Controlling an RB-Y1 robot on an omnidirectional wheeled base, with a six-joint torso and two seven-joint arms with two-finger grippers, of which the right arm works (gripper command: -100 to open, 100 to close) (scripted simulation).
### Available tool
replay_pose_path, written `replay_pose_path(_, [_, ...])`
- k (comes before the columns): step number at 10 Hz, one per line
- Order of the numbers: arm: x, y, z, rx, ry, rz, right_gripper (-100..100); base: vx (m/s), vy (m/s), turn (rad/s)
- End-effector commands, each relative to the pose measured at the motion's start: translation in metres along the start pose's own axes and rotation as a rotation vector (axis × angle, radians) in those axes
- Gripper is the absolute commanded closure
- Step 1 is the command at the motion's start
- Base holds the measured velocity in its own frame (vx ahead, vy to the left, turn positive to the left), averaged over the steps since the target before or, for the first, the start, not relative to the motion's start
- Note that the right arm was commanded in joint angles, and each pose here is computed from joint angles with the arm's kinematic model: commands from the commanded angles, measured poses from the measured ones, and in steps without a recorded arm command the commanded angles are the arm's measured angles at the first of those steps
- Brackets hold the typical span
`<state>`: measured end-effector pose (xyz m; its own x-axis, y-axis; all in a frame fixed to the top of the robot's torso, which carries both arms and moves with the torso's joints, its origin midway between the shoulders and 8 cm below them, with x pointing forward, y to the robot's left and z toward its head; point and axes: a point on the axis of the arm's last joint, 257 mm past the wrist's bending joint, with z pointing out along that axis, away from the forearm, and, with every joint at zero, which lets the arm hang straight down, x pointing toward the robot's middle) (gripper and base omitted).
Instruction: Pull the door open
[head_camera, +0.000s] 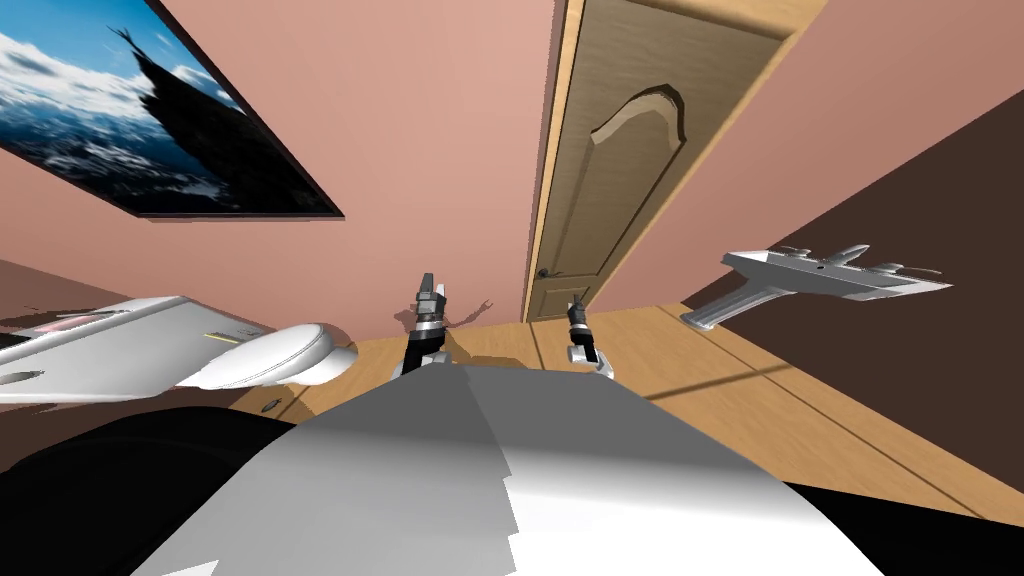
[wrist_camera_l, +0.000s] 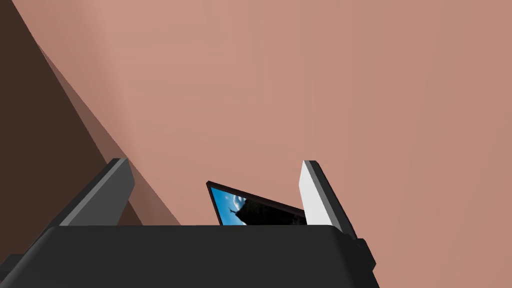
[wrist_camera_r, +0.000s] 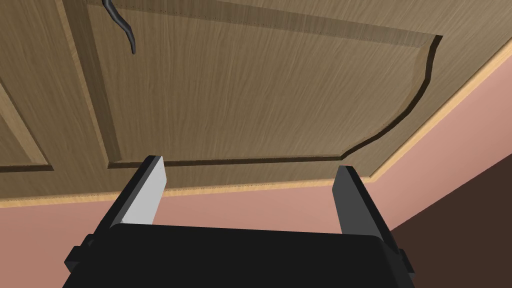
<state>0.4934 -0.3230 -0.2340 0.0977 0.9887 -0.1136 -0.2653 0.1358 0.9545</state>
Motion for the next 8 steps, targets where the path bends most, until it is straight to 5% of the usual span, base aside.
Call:
replay_pose_path(1, [-0.002, -0.009, 0.0036, 0.015, 0.001, 0.002, -100, 0.054, -0.087, 0.172])
replay_pose_path(8, [-0.006, -0.046, 0.006, 0.085, 0.0, 0.004, -100, 0.046, -0.05, 0.093])
